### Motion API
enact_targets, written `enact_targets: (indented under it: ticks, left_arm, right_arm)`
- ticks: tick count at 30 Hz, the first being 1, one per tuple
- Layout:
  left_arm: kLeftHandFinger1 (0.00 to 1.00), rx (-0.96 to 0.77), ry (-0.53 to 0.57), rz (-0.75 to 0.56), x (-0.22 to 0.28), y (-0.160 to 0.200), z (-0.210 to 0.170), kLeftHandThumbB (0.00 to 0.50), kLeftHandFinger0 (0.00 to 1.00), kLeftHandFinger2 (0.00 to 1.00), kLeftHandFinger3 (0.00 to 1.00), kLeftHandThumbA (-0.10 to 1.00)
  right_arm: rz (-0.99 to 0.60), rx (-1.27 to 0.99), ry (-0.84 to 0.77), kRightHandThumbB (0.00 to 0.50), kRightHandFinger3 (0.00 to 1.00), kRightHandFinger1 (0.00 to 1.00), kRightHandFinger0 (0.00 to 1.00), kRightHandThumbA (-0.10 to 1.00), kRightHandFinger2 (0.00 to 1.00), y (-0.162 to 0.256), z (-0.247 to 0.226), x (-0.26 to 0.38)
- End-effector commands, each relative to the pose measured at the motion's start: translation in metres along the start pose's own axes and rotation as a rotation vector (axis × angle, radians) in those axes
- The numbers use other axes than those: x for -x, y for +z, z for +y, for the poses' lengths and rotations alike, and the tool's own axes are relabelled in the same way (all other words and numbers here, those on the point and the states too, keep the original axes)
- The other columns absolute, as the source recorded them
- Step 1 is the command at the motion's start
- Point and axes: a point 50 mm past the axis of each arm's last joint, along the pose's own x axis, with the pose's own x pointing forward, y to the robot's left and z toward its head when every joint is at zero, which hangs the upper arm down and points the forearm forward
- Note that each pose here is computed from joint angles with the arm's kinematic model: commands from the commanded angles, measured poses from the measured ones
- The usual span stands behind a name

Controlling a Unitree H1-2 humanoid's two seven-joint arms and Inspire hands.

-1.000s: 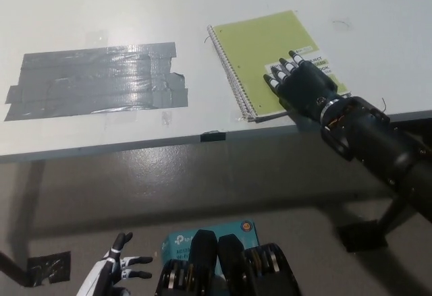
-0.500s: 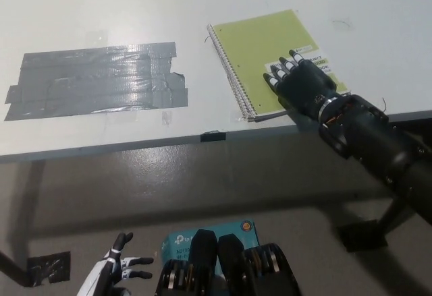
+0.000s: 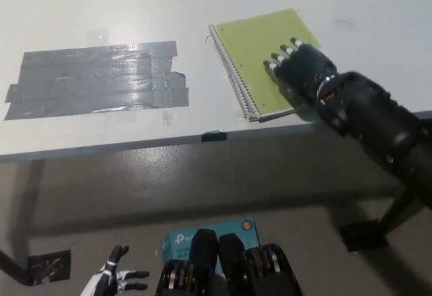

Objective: The robot uses its right hand to align two notebooks stacked together until they are fully overlapped

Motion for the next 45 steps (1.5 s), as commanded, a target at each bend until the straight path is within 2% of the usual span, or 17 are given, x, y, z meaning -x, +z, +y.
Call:
enact_targets:
  ticks: [1, 4, 5, 9, 13, 14, 19, 23, 27, 29, 31, 33, 35, 37, 40, 43, 45]
  left_arm:
    - [0.63, -0.008, -0.008, -0.036, 0.006, 0.002, 0.002, 0.5, 0.74, 0.67, 1.0, 1.0]
    - [0.6, -0.009, 0.001, -0.034, 0.005, 0.0, 0.002, 0.5, 0.72, 0.63, 1.0, 1.0]
    - [0.63, -0.015, 0.001, -0.03, 0.005, -0.001, 0.002, 0.5, 0.77, 0.68, 1.0, 1.0]
    - [0.73, 0.0, -0.008, -0.015, 0.006, -0.004, 0.003, 0.5, 1.0, 0.72, 1.0, 1.0]
    - [0.65, 0.002, -0.008, -0.015, 0.008, -0.009, 0.003, 0.5, 0.89, 0.68, 1.0, 1.0]
    - [0.61, 0.012, -0.014, -0.015, 0.008, -0.009, 0.003, 0.5, 0.77, 0.67, 1.0, 1.0]
    - [0.64, 0.009, -0.012, -0.012, 0.011, -0.013, 0.003, 0.5, 0.81, 0.68, 1.0, 1.0]
    - [0.6, 0.003, -0.009, -0.009, 0.013, -0.015, 0.005, 0.5, 0.74, 0.65, 1.0, 1.0]
    - [0.66, -0.009, -0.003, -0.01, 0.015, -0.014, 0.005, 0.5, 0.75, 0.75, 1.0, 1.0]
    - [0.68, -0.001, 0.0, -0.016, 0.015, -0.013, 0.006, 0.5, 0.78, 0.76, 1.0, 1.0]
    - [0.64, 0.005, -0.005, -0.015, 0.014, -0.011, 0.001, 0.5, 0.74, 0.72, 1.0, 1.0]
    - [0.64, -0.01, -0.009, -0.018, 0.014, -0.012, 0.001, 0.5, 0.76, 0.72, 1.0, 1.0]
    - [0.6, -0.009, -0.01, -0.023, 0.014, -0.011, 0.0, 0.5, 0.67, 0.72, 1.0, 1.0]
    - [0.6, 0.015, -0.006, -0.018, 0.013, -0.01, 0.0, 0.5, 0.64, 0.71, 1.0, 1.0]
    - [0.6, 0.009, 0.001, -0.026, 0.013, -0.011, -0.001, 0.5, 0.69, 0.69, 1.0, 1.0]
    - [0.6, 0.002, 0.005, -0.032, 0.013, -0.007, -0.001, 0.5, 0.69, 0.71, 1.0, 1.0]
    - [0.6, 0.005, 0.013, -0.036, 0.012, -0.005, 0.0, 0.5, 0.7, 0.69, 1.0, 1.0]
  right_arm:
    - [0.08, 0.019, -0.123, 0.416, 1.0, 1.0, 1.0, 1.0, 1.0, -0.051, -0.073, 0.008]
    - [0.113, 0.029, -0.168, 0.402, 1.0, 1.0, 1.0, 1.0, 1.0, -0.068, -0.099, 0.014]
    - [0.127, 0.033, -0.206, 0.409, 1.0, 1.0, 1.0, 1.0, 1.0, -0.076, -0.111, 0.017]
    - [0.165, 0.032, -0.256, 0.405, 1.0, 1.0, 1.0, 1.0, 1.0, -0.1, -0.15, 0.028]
    - [0.207, -0.01, -0.321, 0.414, 1.0, 1.0, 1.0, 1.0, 1.0, -0.12, -0.174, 0.039]
    - [0.236, -0.069, -0.323, 0.412, 1.0, 1.0, 1.0, 1.0, 1.0, -0.133, -0.189, 0.047]
    - [0.282, -0.244, -0.394, 0.435, 1.0, 1.0, 1.0, 1.0, 1.0, -0.18, -0.204, 0.082]
    - [0.315, -0.378, -0.435, 0.383, 1.0, 1.0, 1.0, 1.0, 1.0, -0.202, -0.2, 0.115]
    - [0.333, -0.564, -0.564, 0.392, 1.0, 1.0, 1.0, 1.0, 1.0, -0.216, -0.158, 0.178]
    - [0.319, -0.612, -0.596, 0.346, 1.0, 1.0, 1.0, 1.0, 1.0, -0.208, -0.143, 0.198]
    - [0.333, -0.701, -0.673, 0.299, 1.0, 1.0, 1.0, 1.0, 1.0, -0.185, -0.088, 0.244]
    - [0.358, -0.767, -0.666, 0.292, 1.0, 1.0, 1.0, 1.0, 1.0, -0.161, -0.047, 0.272]
    - [0.336, -0.812, -0.703, 0.243, 1.0, 1.0, 1.0, 1.0, 1.0, -0.146, -0.022, 0.288]
    - [0.375, -0.845, -0.664, 0.233, 1.0, 1.0, 1.0, 1.0, 1.0, -0.121, 0.017, 0.309]
    - [0.443, -0.903, -0.592, 0.277, 1.0, 1.0, 1.0, 1.0, 1.0, -0.076, 0.084, 0.332]
    - [0.504, -0.896, -0.469, 0.212, 1.0, 1.0, 1.0, 1.0, 1.0, -0.038, 0.153, 0.344]
    - [0.509, -0.901, -0.437, 0.189, 1.0, 1.0, 1.0, 1.0, 1.0, -0.031, 0.169, 0.345]
